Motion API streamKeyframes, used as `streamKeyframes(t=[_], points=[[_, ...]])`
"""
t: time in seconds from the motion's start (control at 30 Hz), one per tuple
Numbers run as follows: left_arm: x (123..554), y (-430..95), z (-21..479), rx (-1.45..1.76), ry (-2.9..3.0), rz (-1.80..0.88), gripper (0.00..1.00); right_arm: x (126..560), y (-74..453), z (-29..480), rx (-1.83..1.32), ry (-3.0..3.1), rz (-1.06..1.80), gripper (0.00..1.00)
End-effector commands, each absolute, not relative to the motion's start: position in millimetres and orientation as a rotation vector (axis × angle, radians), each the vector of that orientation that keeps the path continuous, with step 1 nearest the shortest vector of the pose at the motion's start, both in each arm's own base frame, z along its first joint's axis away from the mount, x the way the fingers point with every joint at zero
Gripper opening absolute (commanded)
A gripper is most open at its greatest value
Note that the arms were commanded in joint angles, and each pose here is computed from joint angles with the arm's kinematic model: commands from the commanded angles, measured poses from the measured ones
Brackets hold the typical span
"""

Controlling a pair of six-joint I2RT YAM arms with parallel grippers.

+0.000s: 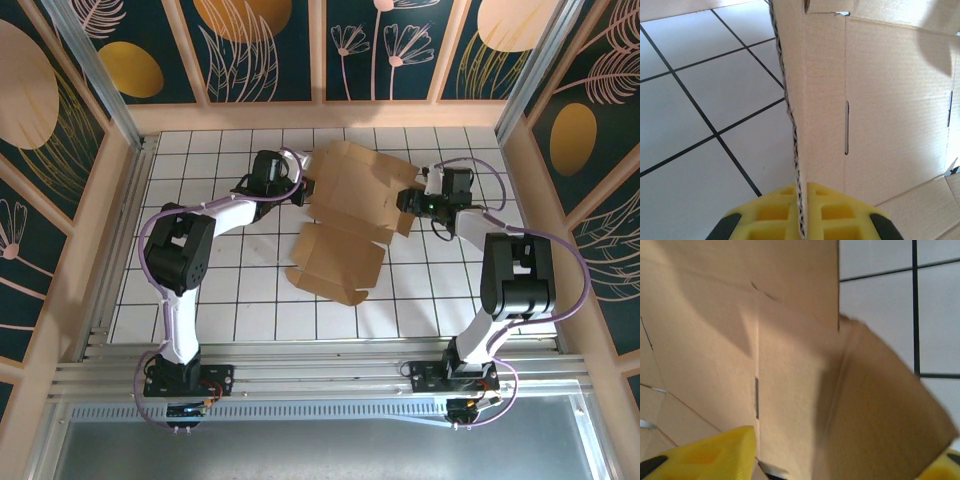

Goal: Fold the paper box

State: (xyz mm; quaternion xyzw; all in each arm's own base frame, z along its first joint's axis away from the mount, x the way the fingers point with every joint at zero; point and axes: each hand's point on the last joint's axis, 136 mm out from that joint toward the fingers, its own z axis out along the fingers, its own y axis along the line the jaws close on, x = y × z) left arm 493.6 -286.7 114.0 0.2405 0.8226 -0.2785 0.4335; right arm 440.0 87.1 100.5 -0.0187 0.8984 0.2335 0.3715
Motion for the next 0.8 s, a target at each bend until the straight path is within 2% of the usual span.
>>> streamKeyframes(t=[0.0,0.13,0.17,0.23,0.33,0.43,0.57,0.67,0.77], points=[[502,-293,132,0.622,1.968,-0.722,0.00,449,84,120,-0.072,2.238,0.567,0.43],[504,-290,136,0.618,1.956,-0.696,0.00,456,82,131,-0.062,2.201,0.539,0.17],[504,-289,138,0.616,1.948,-0.688,0.04,458,81,135,-0.061,2.185,0.523,0.13],[503,-284,150,0.590,1.915,-0.662,0.19,460,81,143,-0.067,2.149,0.479,0.04],[496,-268,183,0.497,1.860,-0.629,0.37,462,80,154,-0.077,2.102,0.375,0.02],[478,-248,218,0.353,1.832,-0.644,0.45,462,82,169,-0.101,2.041,0.302,0.00],[429,-235,238,0.153,1.845,-0.838,0.47,460,86,186,-0.115,1.958,0.251,0.00],[396,-245,217,0.050,1.920,-0.965,0.46,453,94,190,-0.146,1.888,0.219,0.00],[386,-246,191,0.003,2.033,-0.895,0.44,442,104,190,-0.190,1.822,0.187,0.00]])
